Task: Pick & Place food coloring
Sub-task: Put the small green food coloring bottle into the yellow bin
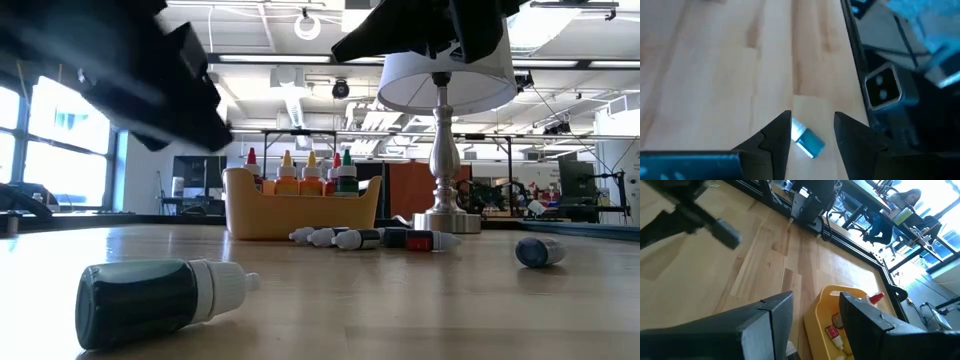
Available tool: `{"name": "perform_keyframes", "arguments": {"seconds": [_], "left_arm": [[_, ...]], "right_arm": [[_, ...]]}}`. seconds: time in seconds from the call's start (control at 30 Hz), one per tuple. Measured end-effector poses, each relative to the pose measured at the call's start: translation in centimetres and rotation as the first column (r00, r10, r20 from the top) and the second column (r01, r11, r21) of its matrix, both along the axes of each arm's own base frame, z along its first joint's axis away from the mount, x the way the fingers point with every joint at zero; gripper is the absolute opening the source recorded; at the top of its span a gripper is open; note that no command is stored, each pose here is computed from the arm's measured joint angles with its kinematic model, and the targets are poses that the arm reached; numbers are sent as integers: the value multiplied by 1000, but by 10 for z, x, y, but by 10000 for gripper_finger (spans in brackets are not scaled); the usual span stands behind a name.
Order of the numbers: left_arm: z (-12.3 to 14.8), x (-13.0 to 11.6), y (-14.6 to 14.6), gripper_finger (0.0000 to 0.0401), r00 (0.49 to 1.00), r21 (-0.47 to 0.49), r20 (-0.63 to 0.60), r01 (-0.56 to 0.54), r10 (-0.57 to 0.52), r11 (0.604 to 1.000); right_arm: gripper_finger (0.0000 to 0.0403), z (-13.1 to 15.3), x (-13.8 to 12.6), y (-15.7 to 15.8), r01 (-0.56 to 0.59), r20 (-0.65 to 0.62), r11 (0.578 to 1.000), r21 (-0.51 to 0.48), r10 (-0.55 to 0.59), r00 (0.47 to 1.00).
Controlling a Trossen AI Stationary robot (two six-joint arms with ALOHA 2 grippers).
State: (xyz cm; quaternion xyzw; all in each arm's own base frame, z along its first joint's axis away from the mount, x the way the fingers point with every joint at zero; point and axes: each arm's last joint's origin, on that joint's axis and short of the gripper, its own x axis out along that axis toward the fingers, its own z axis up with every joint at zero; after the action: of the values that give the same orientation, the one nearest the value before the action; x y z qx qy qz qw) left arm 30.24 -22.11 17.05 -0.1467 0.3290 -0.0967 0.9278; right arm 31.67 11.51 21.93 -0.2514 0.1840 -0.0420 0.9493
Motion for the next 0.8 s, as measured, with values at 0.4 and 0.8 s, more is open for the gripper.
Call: {"name": "perform_keyframes", "arguments": {"seconds": [0.4, 0.8], "left_arm": [[-20, 14, -17, 147, 998, 128, 68, 0, -9, 992], [-38, 12, -14, 147, 997, 113, -35, -69, 74, 991]], "right_arm": [[154, -1, 0, 3, -103, -16, 994, 21, 104, 994], [154, 0, 0, 3, -133, -29, 989, -68, 132, 991]]}}
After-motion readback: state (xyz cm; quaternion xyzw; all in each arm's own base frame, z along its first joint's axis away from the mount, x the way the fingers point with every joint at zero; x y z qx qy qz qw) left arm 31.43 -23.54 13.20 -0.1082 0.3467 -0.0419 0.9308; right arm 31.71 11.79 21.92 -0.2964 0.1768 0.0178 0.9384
